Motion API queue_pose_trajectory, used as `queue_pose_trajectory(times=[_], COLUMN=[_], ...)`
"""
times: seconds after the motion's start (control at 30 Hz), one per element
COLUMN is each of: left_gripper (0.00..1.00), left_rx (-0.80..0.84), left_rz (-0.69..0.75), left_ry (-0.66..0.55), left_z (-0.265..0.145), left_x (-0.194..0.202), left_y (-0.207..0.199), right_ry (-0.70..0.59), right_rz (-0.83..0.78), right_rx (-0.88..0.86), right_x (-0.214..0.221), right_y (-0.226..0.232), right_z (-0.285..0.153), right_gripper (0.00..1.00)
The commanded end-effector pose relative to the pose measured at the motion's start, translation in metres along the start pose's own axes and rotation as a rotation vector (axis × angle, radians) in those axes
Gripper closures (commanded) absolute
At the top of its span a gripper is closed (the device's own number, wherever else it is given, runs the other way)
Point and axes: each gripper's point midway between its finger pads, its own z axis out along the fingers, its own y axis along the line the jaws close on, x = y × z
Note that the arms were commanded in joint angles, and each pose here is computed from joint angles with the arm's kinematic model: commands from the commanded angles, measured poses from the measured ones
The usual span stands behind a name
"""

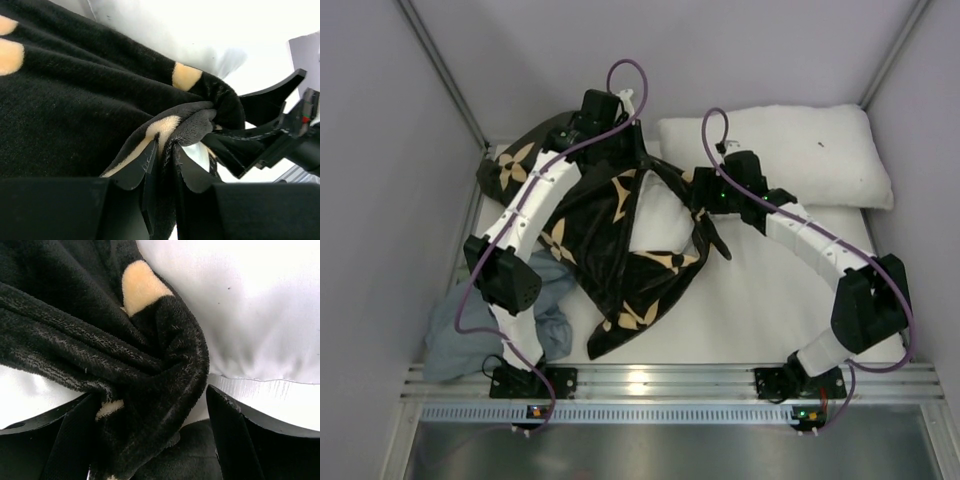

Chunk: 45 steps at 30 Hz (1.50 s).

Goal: Remove the pillowcase from the pillow

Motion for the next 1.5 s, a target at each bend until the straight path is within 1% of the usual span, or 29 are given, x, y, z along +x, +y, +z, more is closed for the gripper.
queue_pose_trajectory(times=[0.0, 0.1, 0.13, 0.17, 0.2, 0.23, 0.27, 0.3, 0.33, 0.4, 0.43, 0.5, 0.53, 0.57, 0.63, 0.67, 0.7, 0.77, 0.8, 0.87, 0.9, 0.97, 1.0, 1.13, 1.27, 1.33, 1.4, 1.43, 1.47], left_gripper=[0.78, 0.72, 0.68, 0.60, 0.57, 0.52, 0.48, 0.35, 0.30, 0.24, 0.23, 0.21, 0.21, 0.21, 0.21, 0.21, 0.21, 0.22, 0.23, 0.25, 0.28, 0.39, 0.42, 0.44, 0.42, 0.38, 0.32, 0.24, 0.20], left_rx=[0.015, -0.006, -0.012, -0.022, -0.035, -0.052, -0.069, -0.093, -0.097, -0.117, -0.100, -0.091, -0.057, -0.047, -0.013, -0.005, 0.039, 0.039, 0.059, 0.026, 0.004, -0.075, -0.100, -0.184, -0.221, -0.232, -0.266, -0.286, -0.309], left_rz=[0.037, 0.034, 0.034, 0.033, 0.030, 0.028, 0.027, 0.026, 0.032, 0.037, 0.051, 0.077, 0.103, 0.121, 0.182, 0.203, 0.240, 0.259, 0.288, 0.309, 0.338, 0.370, 0.377, 0.418, 0.453, 0.466, 0.474, 0.480, 0.483], left_ry=[-0.138, -0.131, -0.134, -0.136, -0.141, -0.148, -0.155, -0.169, -0.179, -0.190, -0.216, -0.224, -0.238, -0.232, -0.227, -0.207, -0.189, -0.161, -0.115, -0.099, -0.066, -0.075, -0.061, -0.048, -0.032, -0.014, -0.005, -0.007, -0.013], left_z=[-0.030, -0.029, -0.031, -0.031, -0.032, -0.036, -0.039, -0.047, -0.052, -0.065, -0.080, -0.092, -0.105, -0.108, -0.117, -0.115, -0.117, -0.111, -0.103, -0.091, -0.079, -0.067, -0.058, -0.038, -0.025, -0.016, -0.008, -0.007, -0.006], left_x=[-0.030, -0.026, -0.025, -0.025, -0.025, -0.026, -0.027, -0.029, -0.031, -0.031, -0.032, -0.026, -0.020, -0.013, 0.006, 0.018, 0.036, 0.055, 0.076, 0.090, 0.106, 0.110, 0.115, 0.121, 0.124, 0.130, 0.133, 0.132, 0.132], left_y=[-0.012, -0.007, -0.006, -0.004, -0.002, 0.000, 0.002, 0.005, 0.005, 0.005, -0.006, -0.016, -0.035, -0.042, -0.073, -0.082, -0.106, -0.118, -0.129, -0.130, -0.130, -0.120, -0.115, -0.098, -0.092, -0.090, -0.083, -0.079, -0.075], right_ry=[-0.066, -0.057, -0.047, -0.040, -0.032, -0.020, -0.010, -0.006, -0.006, -0.012, -0.010, -0.010, -0.009, -0.009, -0.011, -0.016, -0.011, -0.010, -0.002, 0.007, 0.016, 0.020, 0.027, 0.031, 0.032, 0.039, 0.044, 0.045, 0.045], right_rz=[-0.004, 0.000, 0.001, 0.003, 0.004, 0.008, 0.014, 0.015, 0.018, 0.021, 0.020, 0.020, 0.020, 0.020, 0.023, 0.023, 0.023, 0.025, 0.027, 0.038, 0.040, 0.047, 0.050, 0.063, 0.074, 0.079, 0.086, 0.095, 0.100], right_rx=[-0.011, 0.007, 0.007, 0.006, 0.003, -0.007, -0.005, -0.008, -0.012, -0.018, -0.015, -0.013, -0.013, -0.013, -0.012, -0.013, -0.019, -0.018, -0.023, -0.033, -0.046, -0.054, -0.063, -0.077, -0.081, -0.080, -0.094, -0.097, -0.105], right_x=[-0.023, -0.017, -0.013, -0.011, -0.008, -0.005, -0.002, 0.000, 0.001, 0.001, 0.002, 0.002, 0.002, 0.002, 0.001, 0.000, 0.001, 0.001, 0.003, 0.005, 0.007, 0.009, 0.011, 0.013, 0.017, 0.020, 0.022, 0.021, 0.021], right_y=[0.000, -0.005, -0.006, -0.006, -0.006, -0.005, -0.006, -0.006, -0.005, -0.005, -0.005, -0.005, -0.005, -0.005, -0.006, -0.006, -0.005, -0.006, -0.006, -0.008, -0.006, -0.007, -0.006, -0.006, -0.009, -0.010, -0.010, -0.011, -0.011], right_z=[-0.008, -0.006, -0.003, -0.002, 0.000, 0.002, 0.004, 0.005, 0.006, 0.006, 0.007, 0.008, 0.009, 0.009, 0.009, 0.009, 0.009, 0.010, 0.010, 0.011, 0.011, 0.010, 0.010, 0.006, 0.001, 0.000, -0.002, -0.003, -0.004], right_gripper=[0.25, 0.43, 0.60, 0.67, 0.72, 0.77, 0.78, 0.80, 0.82, 0.87, 0.94, 1.00, 1.00, 1.00, 1.00, 1.00, 1.00, 1.00, 1.00, 1.00, 1.00, 1.00, 1.00, 1.00, 1.00, 1.00, 1.00, 1.00, 1.00])
